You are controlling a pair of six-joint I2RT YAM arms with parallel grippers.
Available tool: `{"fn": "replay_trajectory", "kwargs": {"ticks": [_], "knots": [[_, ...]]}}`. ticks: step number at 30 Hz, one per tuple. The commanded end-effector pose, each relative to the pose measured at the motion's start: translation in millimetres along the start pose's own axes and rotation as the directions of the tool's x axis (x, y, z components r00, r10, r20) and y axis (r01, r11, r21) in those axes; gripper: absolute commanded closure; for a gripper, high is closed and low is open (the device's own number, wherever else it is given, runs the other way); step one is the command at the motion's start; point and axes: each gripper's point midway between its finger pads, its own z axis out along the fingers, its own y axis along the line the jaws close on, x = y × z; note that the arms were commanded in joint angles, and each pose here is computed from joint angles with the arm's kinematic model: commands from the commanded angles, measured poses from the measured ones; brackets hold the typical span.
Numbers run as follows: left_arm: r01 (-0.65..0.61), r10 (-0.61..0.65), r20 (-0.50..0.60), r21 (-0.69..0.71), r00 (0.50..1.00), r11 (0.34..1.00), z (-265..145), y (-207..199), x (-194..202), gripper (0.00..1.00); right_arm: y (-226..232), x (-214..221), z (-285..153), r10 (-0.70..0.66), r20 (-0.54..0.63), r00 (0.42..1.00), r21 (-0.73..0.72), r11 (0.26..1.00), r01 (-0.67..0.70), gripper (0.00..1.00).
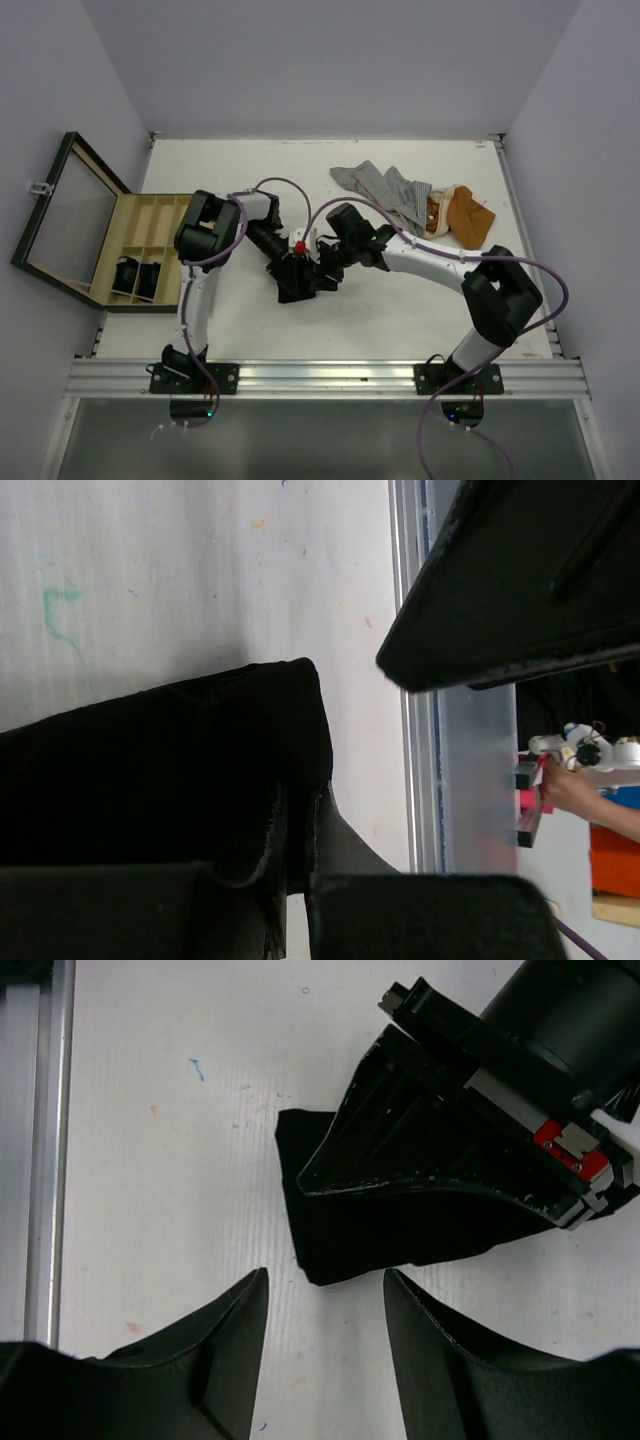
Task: Roll the underwear
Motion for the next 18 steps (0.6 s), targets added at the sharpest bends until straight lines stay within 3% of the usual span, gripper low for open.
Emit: {"fn": "replay_trajectory", "kwargs": {"ticks": [1,9,18], "knots": [[-0.098,0.079,-0.243,-0.067,0.967,0.993,-3.4,49.7,53.6,1.00,-14.1,-14.1,14.2,-0.172,0.031,0.985,0.045,0.984,0.171,0.46],[-0.083,0.065,-0.230,-0.070,0.971,0.994,-3.4,53.9,55.3,1.00,14.4,3.8,50.1,-0.216,0.009,0.976,-0.048,0.975,0.216,0.47],[-0.089,0.069,-0.208,-0.089,0.976,0.992,-5.4,56.2,51.1,0.94,6.8,30.0,74.7,-0.183,-0.061,0.981,-0.042,0.983,0.181,0.48]]}}
